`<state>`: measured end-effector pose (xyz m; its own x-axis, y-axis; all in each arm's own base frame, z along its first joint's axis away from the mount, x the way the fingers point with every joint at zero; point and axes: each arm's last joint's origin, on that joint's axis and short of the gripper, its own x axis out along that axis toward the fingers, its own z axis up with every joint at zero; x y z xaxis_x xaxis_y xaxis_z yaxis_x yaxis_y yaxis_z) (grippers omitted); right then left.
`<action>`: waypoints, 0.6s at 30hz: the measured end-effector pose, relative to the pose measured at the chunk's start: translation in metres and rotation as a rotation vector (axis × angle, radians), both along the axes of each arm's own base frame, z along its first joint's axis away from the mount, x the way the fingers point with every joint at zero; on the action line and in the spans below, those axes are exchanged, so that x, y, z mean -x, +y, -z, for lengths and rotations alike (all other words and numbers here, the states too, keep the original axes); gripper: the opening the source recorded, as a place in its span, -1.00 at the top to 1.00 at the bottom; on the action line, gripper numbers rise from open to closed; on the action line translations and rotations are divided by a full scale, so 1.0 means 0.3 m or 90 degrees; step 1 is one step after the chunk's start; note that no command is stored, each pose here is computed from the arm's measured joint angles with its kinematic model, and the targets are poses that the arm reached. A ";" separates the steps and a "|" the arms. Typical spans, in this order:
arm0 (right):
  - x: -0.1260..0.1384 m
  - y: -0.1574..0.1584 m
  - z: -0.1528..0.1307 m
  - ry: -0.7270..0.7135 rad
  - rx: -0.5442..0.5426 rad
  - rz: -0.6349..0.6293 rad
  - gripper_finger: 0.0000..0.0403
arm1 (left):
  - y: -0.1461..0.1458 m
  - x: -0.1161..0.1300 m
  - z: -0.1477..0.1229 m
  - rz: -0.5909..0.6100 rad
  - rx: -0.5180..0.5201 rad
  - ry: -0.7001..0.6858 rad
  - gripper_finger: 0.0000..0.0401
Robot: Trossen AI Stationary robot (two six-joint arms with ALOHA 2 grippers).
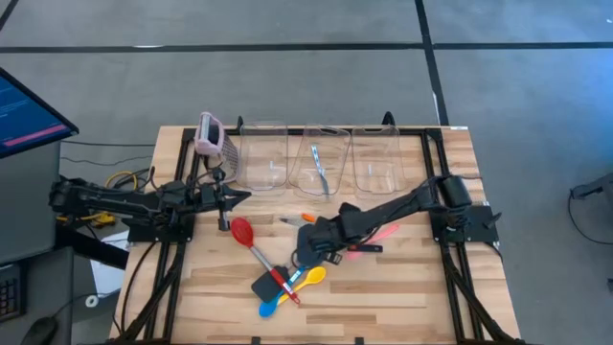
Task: Pick & Place Kitchen Items
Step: Put the green table knife into the middle transparent bin
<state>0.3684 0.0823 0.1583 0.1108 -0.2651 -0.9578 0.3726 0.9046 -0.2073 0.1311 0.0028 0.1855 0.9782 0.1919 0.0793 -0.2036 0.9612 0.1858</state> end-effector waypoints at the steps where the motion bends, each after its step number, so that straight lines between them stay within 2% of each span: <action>1: 0.006 -0.002 0.009 0.020 0.005 0.000 0.94 | 0.000 -0.001 0.001 0.000 0.000 0.002 0.99; 5: 0.007 -0.006 0.032 0.044 0.014 -0.007 0.81 | 0.000 -0.003 0.003 0.000 0.000 0.004 0.99; 10: 0.010 -0.003 -0.022 0.014 0.007 -0.034 0.60 | 0.001 -0.005 0.004 -0.005 0.000 0.006 0.99; 14: 0.015 -0.006 -0.063 0.002 0.007 -0.081 0.43 | 0.001 -0.004 0.003 -0.006 0.000 0.003 0.99; 18: 0.002 -0.016 -0.063 0.001 0.001 -0.143 0.26 | 0.001 -0.004 0.003 -0.006 0.000 0.004 0.99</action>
<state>0.3677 0.0775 0.1772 0.1664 -0.2354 -0.9575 0.1613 0.9645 -0.2091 0.1324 0.0030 0.1846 0.9769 0.2005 0.0737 -0.2110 0.9595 0.1866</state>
